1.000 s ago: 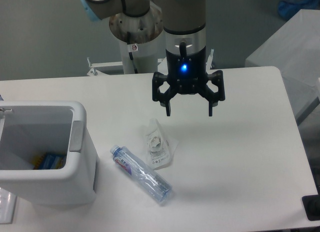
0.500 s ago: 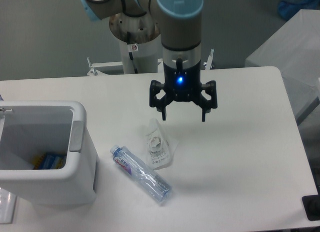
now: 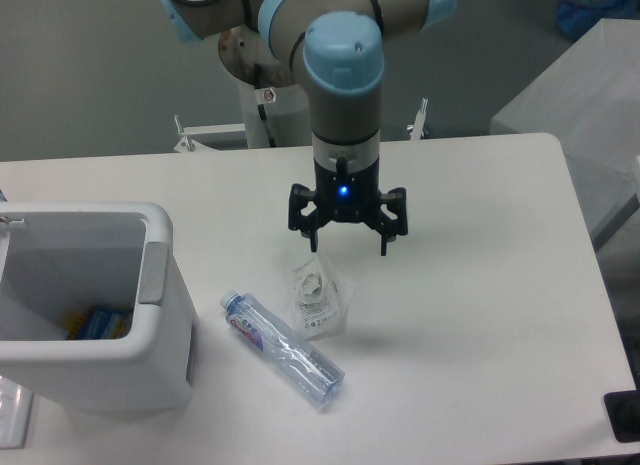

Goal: Place the trash in the trash can
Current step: 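Lower the open gripper toward the crumpled clear plastic wrapper, then close the gripper on the clear plastic wrapper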

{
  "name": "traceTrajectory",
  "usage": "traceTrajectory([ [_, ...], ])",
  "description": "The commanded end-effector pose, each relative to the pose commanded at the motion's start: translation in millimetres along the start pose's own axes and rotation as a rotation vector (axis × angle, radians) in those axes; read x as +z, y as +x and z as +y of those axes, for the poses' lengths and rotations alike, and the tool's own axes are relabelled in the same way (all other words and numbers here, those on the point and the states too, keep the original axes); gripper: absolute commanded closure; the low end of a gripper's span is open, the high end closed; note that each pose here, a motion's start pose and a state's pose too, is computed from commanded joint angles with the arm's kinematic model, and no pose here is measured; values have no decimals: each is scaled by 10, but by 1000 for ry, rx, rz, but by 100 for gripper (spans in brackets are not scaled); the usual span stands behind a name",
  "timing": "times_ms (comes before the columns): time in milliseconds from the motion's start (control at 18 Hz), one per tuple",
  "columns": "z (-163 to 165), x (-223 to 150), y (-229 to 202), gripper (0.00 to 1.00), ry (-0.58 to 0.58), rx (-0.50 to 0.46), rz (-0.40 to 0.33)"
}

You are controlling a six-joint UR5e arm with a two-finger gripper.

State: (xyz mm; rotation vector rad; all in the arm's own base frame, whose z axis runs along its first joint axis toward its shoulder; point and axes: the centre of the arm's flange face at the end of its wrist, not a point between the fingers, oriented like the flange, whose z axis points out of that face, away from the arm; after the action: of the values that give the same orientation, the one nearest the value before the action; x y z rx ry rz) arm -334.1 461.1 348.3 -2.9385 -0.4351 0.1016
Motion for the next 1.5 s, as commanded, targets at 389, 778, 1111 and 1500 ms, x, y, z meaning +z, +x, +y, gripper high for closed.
traceTrajectory([
  [389, 122, 499, 90, 0, -56, 91, 37],
  [778, 253, 873, 143, 0, -53, 87, 32],
  [1111, 275, 1172, 134, 0, -99, 84, 62],
  [1500, 277, 1422, 197, 0, -173, 110, 25],
])
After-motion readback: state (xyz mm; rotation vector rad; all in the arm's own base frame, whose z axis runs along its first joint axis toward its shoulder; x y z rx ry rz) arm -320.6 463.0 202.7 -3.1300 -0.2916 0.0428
